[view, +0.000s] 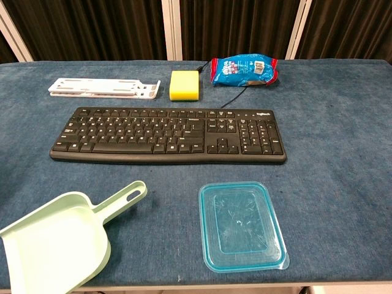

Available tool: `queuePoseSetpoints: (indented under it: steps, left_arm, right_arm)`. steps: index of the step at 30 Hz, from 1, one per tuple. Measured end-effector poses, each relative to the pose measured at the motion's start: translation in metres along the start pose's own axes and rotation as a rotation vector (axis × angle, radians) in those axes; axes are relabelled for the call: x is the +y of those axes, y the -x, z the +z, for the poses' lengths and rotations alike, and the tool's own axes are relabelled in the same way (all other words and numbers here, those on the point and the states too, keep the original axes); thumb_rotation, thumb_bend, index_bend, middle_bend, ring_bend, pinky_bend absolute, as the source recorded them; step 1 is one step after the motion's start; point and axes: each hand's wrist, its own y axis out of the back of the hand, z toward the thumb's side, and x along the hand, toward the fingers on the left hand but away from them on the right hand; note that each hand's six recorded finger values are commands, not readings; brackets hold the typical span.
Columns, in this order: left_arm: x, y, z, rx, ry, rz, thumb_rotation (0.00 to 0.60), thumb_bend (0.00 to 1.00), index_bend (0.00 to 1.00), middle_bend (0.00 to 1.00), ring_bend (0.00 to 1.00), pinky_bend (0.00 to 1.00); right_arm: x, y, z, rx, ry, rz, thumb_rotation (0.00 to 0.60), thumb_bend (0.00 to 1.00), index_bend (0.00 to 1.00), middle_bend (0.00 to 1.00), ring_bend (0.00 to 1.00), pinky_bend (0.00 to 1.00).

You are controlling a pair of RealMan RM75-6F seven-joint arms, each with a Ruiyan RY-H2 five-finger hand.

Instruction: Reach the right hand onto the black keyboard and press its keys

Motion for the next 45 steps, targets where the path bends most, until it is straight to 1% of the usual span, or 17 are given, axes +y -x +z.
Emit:
queuePoseSetpoints:
  steps: [4, 5, 6, 8, 9, 10, 11, 13, 14, 16, 18, 20, 25, 30, 36, 39, 45]
  left_arm:
    - [-0.001, 0.000, -0.001, 0.001, 0.000, -0.003, 0.600, 0.10, 0.16, 0.16, 0.11, 0.00]
    - [-0.002, 0.001, -0.001, 0.000, 0.000, -0.005, 0.600, 0.10, 0.16, 0.16, 0.11, 0.00]
    - [-0.002, 0.001, -0.001, 0.000, 0.000, -0.007, 0.600, 0.10, 0.16, 0.16, 0.11, 0.00]
    - [-0.002, 0.002, -0.001, -0.001, 0.000, -0.007, 0.600, 0.10, 0.16, 0.16, 0.11, 0.00]
    - [-0.002, 0.002, -0.001, 0.000, 0.001, -0.006, 0.600, 0.10, 0.16, 0.16, 0.11, 0.00]
    - [-0.002, 0.002, -0.001, 0.000, 0.002, -0.004, 0.600, 0.10, 0.16, 0.16, 0.11, 0.00]
    - [-0.001, 0.002, -0.002, 0.001, 0.004, 0.000, 0.600, 0.10, 0.16, 0.16, 0.11, 0.00]
    - [0.000, 0.003, -0.002, 0.000, 0.003, 0.002, 0.600, 0.10, 0.16, 0.16, 0.11, 0.00]
    - [0.000, 0.003, -0.002, 0.000, 0.003, 0.003, 0.600, 0.10, 0.16, 0.16, 0.11, 0.00]
    - [0.000, 0.003, -0.002, 0.001, 0.004, 0.004, 0.600, 0.10, 0.16, 0.16, 0.11, 0.00]
    - [0.000, 0.004, -0.003, 0.004, 0.007, 0.006, 0.600, 0.10, 0.16, 0.16, 0.11, 0.00]
    - [-0.001, 0.005, -0.003, 0.006, 0.006, 0.004, 0.600, 0.10, 0.16, 0.16, 0.11, 0.00]
    - [0.000, 0.005, -0.004, 0.009, -0.001, 0.002, 0.600, 0.10, 0.16, 0.16, 0.11, 0.00]
    - [-0.002, 0.004, -0.003, 0.006, -0.007, -0.008, 0.600, 0.10, 0.16, 0.16, 0.11, 0.00]
    - [-0.003, 0.003, -0.003, 0.004, -0.014, -0.017, 0.600, 0.10, 0.16, 0.16, 0.11, 0.00]
    - [-0.005, 0.003, -0.003, 0.004, -0.017, -0.022, 0.600, 0.10, 0.16, 0.16, 0.11, 0.00]
    - [-0.006, 0.003, -0.003, 0.008, -0.015, -0.026, 0.600, 0.10, 0.16, 0.16, 0.11, 0.00]
  right_arm:
    - [-0.003, 0.001, 0.004, 0.014, 0.010, 0.017, 0.335, 0.24, 0.00, 0.00, 0.00, 0.04]
    - [-0.004, 0.002, 0.006, 0.020, 0.012, 0.022, 0.335, 0.24, 0.00, 0.03, 0.01, 0.05]
    - [-0.005, 0.004, 0.009, 0.028, 0.013, 0.030, 0.335, 0.24, 0.00, 0.07, 0.05, 0.08]
    - [-0.007, 0.008, 0.014, 0.043, 0.005, 0.045, 0.337, 0.24, 0.00, 0.24, 0.27, 0.29]
    - [-0.009, 0.012, 0.020, 0.057, -0.007, 0.057, 0.341, 0.25, 0.00, 0.33, 0.42, 0.46]
    - [-0.011, 0.016, 0.025, 0.071, -0.015, 0.069, 0.341, 0.28, 0.00, 0.41, 0.54, 0.59]
    - [-0.013, 0.020, 0.031, 0.089, -0.022, 0.083, 0.341, 0.31, 0.00, 0.45, 0.60, 0.66]
    - [-0.018, 0.032, 0.049, 0.139, -0.038, 0.124, 0.338, 0.44, 0.03, 0.63, 0.80, 0.83]
    - [-0.020, 0.038, 0.058, 0.163, -0.045, 0.143, 0.338, 0.47, 0.05, 0.68, 0.85, 0.87]
    - [-0.026, 0.054, 0.082, 0.224, -0.067, 0.188, 0.345, 0.57, 0.14, 0.80, 0.95, 0.96]
    - [-0.032, 0.071, 0.107, 0.282, -0.093, 0.232, 0.349, 0.63, 0.19, 0.86, 0.99, 0.99]
    - [-0.037, 0.084, 0.127, 0.316, -0.110, 0.270, 0.350, 0.70, 0.24, 0.91, 1.00, 1.00]
    - [-0.052, 0.119, 0.177, 0.367, -0.148, 0.347, 0.351, 0.84, 0.25, 0.94, 1.00, 1.00]
    - [-0.073, 0.145, 0.233, 0.411, -0.179, 0.430, 0.350, 0.87, 0.26, 0.94, 1.00, 1.00]
    - [-0.107, 0.157, 0.301, 0.480, -0.235, 0.515, 0.351, 0.87, 0.27, 0.95, 1.00, 1.00]
    - [-0.120, 0.160, 0.322, 0.494, -0.252, 0.537, 0.351, 0.87, 0.27, 0.95, 1.00, 1.00]
    - [-0.138, 0.166, 0.339, 0.487, -0.283, 0.569, 0.352, 0.87, 0.27, 0.95, 1.00, 1.00]
